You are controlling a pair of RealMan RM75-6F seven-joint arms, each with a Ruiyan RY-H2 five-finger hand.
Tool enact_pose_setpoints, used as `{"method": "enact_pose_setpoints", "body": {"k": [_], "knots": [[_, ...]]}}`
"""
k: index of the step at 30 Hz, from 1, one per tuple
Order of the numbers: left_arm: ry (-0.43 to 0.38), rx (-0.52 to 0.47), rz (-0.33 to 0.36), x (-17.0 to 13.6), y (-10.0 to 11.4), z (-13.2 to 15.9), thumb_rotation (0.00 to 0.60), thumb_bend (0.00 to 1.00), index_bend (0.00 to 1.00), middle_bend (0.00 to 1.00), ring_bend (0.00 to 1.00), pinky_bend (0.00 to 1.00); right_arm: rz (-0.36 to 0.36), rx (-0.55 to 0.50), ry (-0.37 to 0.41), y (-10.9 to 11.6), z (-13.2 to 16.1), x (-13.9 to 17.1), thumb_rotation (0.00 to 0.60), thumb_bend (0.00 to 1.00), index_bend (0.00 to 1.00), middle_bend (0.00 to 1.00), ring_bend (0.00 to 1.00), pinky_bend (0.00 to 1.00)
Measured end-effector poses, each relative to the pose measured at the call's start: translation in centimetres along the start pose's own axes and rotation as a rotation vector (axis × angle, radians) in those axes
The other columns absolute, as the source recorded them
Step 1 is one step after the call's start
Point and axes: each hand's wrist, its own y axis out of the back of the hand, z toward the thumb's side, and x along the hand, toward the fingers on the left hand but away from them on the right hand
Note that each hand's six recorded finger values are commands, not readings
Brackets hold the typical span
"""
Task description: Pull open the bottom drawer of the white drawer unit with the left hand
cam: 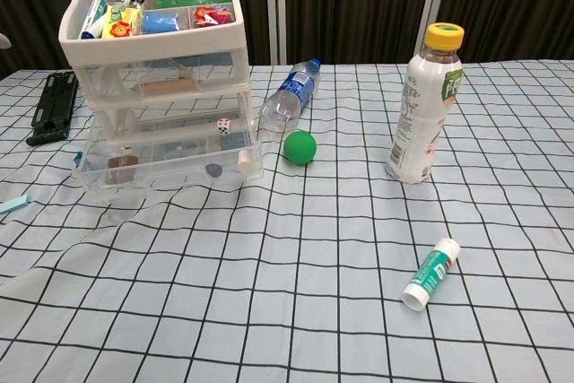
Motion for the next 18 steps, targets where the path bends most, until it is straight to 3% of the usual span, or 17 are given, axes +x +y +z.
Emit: {"method": "enact_pose_setpoints", "body": {"k": [8,11,13,18], "knots": [[0.013,-0.059,0.165,-5.2,1.1,-0.5,0.600,0.25,0.02,0.00,0.01,0.06,-0.028,0.040,0.003,-0.2,-0.1,-0.5,0.600,0.02,0.00,0.00,0.00,0.00],[0.031,-0.071,0.192,-7.6,1.1,-0.9,0.600,0.16,0.00,0.00,0.00,0.00,-0.043,0.054,0.006,-0.2,-0.1,-0.6,0.600,0.02,0.00,0.00,0.00,0.00],[0.047,-0.072,0.182,-9.0,0.7,-1.2,0.600,0.10,0.00,0.00,0.00,0.00,-0.048,0.066,0.007,-0.3,0.0,-0.7,0.600,0.01,0.00,0.00,0.00,0.00],[0.082,-0.061,0.108,-10.8,0.2,-2.2,0.600,0.08,0.00,0.00,0.00,0.00,-0.068,0.120,0.016,-0.6,0.2,-0.8,0.600,0.01,0.00,0.00,0.00,0.00]]}}
